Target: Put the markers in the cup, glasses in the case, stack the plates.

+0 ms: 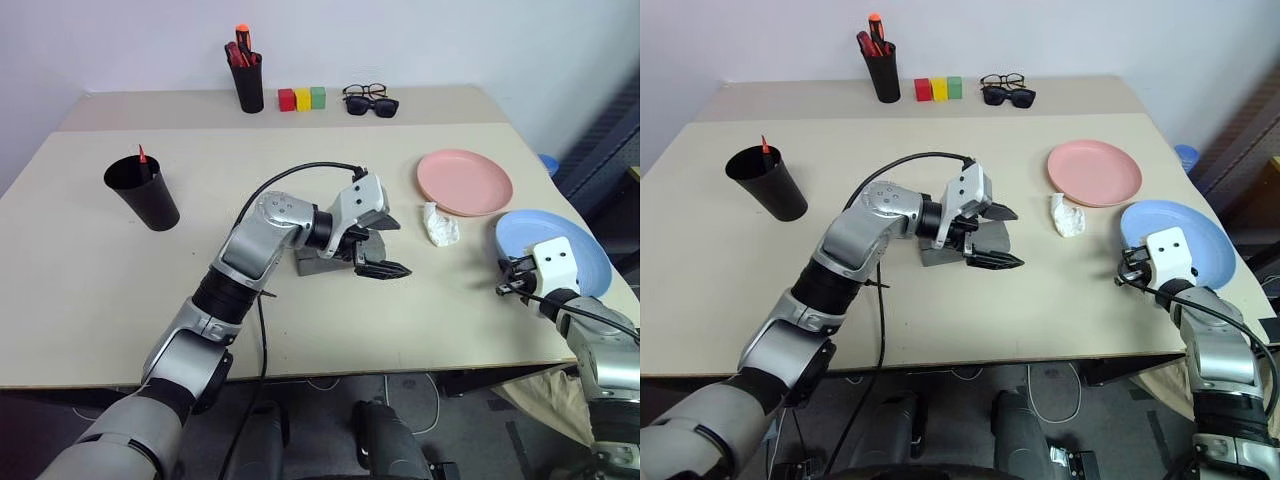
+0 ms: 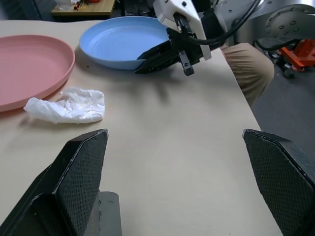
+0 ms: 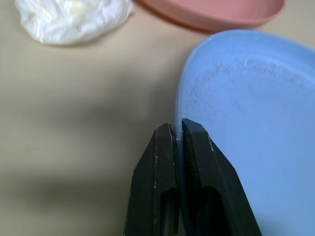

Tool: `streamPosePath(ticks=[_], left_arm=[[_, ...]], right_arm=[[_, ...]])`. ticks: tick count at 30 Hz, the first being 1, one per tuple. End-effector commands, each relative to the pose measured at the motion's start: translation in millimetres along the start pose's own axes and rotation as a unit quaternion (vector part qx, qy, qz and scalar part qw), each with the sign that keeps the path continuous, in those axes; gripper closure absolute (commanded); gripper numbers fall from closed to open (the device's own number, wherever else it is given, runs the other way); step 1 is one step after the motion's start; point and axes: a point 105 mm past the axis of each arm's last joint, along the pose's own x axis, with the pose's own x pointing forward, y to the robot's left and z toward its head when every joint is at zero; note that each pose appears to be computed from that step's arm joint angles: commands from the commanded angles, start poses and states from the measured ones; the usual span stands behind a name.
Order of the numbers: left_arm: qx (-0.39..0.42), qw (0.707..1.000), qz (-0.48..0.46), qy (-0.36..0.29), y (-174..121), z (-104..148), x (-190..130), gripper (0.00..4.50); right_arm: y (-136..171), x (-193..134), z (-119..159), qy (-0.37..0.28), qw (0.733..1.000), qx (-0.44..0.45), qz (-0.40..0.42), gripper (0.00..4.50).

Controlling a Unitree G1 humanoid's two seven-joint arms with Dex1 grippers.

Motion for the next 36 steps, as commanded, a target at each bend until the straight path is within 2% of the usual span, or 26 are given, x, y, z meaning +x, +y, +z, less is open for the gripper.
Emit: streamPosePath(ticks=[1,4,7,10,15,18,20,23,26,29,34,36], left_arm=[[0.009,1.000,0.002,-0.020,-3,11,-3,0.00],[0.003,1.000,0.011,-0.020,-2,9,-4,0.00],[-0.003,1.000,0.020,-0.022,-2,8,-5,0.00],[-0.009,0.999,0.034,-0.019,-2,4,-8,0.00],[-0.015,0.998,0.062,-0.009,1,-1,-19,0.00],[-0.024,0.996,0.083,-0.004,4,-4,-28,0.00],[-0.031,0.995,0.092,0.000,3,-7,-33,0.00],[-0.042,0.994,0.102,0.004,0,-11,-39,0.00],[-0.052,0.993,0.111,0.004,-1,-13,-43,0.00],[-0.056,0.992,0.116,0.004,0,-14,-46,0.00],[-0.060,0.990,0.125,0.004,4,-16,-49,0.00],[-0.060,0.990,0.128,0.005,5,-17,-51,0.00]], right_arm=[[-10,1,53,-0.067,0.996,-0.060,-0.020,4.47],[-3,18,92,-0.111,0.990,-0.086,0.001,4.47],[6,41,120,-0.136,0.985,-0.104,0.031,4.47],[17,69,133,-0.142,0.981,-0.118,0.059,4.47],[34,103,137,-0.128,0.978,-0.136,0.090,4.47],[39,114,129,-0.105,0.980,-0.145,0.090,3.44],[38,116,126,-0.100,0.980,-0.153,0.080,2.55],[30,114,137,-0.125,0.979,-0.149,0.057,1.01],[25,108,148,-0.158,0.979,-0.110,0.064,1.01],[27,101,145,-0.171,0.979,-0.051,0.096,1.01],[43,85,124,-0.158,0.977,0.021,0.143,1.01],[50,82,108,-0.141,0.977,0.048,0.150,1.01]])
